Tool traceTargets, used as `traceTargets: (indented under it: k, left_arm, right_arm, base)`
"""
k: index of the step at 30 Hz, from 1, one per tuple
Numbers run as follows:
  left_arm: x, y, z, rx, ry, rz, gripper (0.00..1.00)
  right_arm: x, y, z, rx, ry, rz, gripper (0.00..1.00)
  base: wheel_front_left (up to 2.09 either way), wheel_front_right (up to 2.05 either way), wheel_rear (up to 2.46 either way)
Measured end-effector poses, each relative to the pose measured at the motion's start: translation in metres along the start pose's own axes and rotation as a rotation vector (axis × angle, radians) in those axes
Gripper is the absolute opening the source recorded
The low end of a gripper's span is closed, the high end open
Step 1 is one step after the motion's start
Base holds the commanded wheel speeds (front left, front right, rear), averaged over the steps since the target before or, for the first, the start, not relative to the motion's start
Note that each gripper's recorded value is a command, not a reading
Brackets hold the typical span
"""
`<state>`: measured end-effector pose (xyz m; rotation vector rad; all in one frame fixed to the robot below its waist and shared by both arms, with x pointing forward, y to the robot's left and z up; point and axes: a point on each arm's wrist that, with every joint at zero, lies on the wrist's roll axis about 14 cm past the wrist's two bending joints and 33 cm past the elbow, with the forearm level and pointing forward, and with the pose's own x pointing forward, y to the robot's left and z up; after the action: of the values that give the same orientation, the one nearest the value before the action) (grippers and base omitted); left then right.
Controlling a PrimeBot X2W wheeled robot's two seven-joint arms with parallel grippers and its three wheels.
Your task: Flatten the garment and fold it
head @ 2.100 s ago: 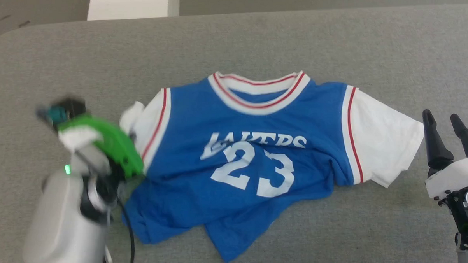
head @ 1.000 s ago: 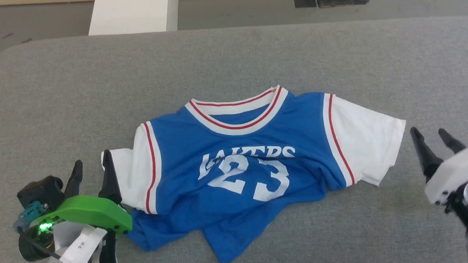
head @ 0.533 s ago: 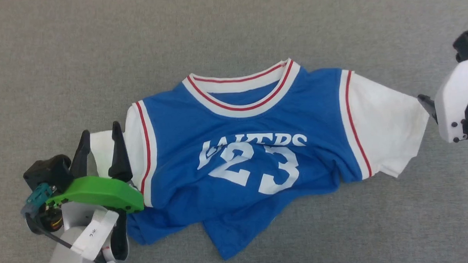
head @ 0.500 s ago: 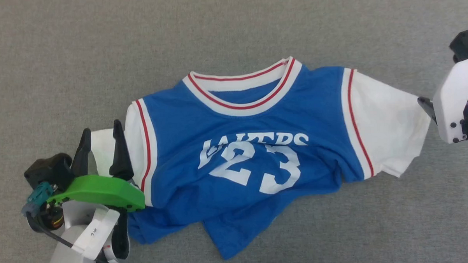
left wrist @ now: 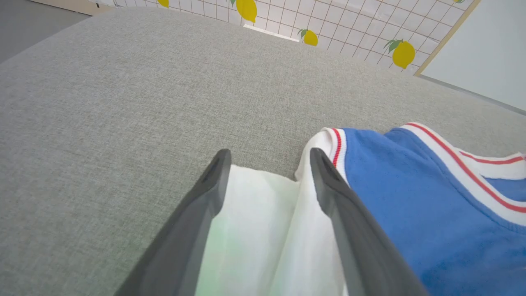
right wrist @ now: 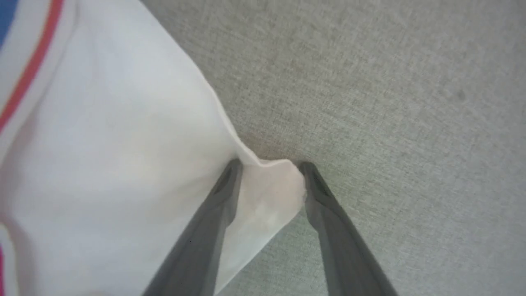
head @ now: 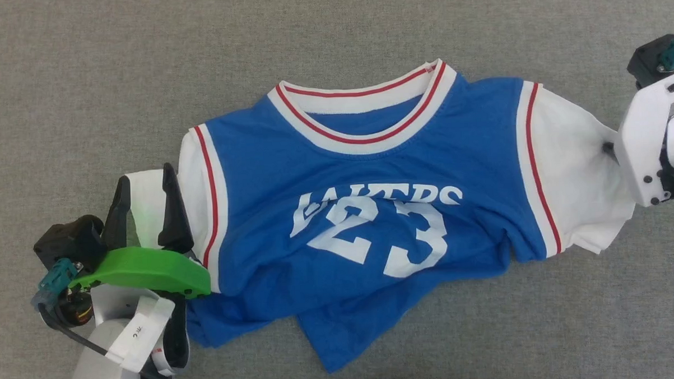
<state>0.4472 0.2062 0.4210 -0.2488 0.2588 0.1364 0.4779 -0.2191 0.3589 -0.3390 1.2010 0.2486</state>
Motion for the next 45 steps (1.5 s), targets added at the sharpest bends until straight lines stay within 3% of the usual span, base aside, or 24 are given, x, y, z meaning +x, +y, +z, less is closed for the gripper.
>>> traceTargets:
  k: [11,18,27,37,38,39,45]
  left_arm:
    - [-0.002,-0.001,0.007,0.037,0.045,-0.023,1.0]
    - [-0.002,0.009,0.005,0.139,0.261,-0.057,1.0]
    - [0.001,0.02,-0.012,0.246,0.702,-0.052,1.0]
    - [0.008,0.021,-0.044,0.23,0.915,-0.027,1.0]
    - [0.008,0.021,-0.047,0.216,0.924,-0.023,0.84]
    - [0.008,0.019,-0.048,0.19,0.93,-0.023,0.0]
    - [0.008,0.007,-0.04,0.144,0.87,-0.068,0.0]
  right_arm:
    - [-0.02,-0.001,0.015,0.076,-0.129,0.023,0.0]
    - [-0.046,-0.004,0.023,0.112,-0.238,0.015,0.0]
    - [-0.053,0.003,0.021,0.096,-0.266,0.022,0.0]
    - [-0.045,0.001,0.014,0.094,-0.25,0.02,0.0]
    - [-0.043,0.001,0.013,0.096,-0.248,0.019,0.0]
    - [-0.042,-0.001,0.013,0.096,-0.247,0.016,0.0]
    - [-0.046,-0.001,0.018,0.091,-0.266,0.015,0.0]
  base:
    - [0.0,0.0,0.0]
    - [0.0,0.0,0.0]
    - [0.0,0.0,0.0]
    - [0.0,0.0,0.0]
    - [0.0,0.0,0.0]
    - [0.0,0.0,0.0]
    - [0.0,0.0,0.0]
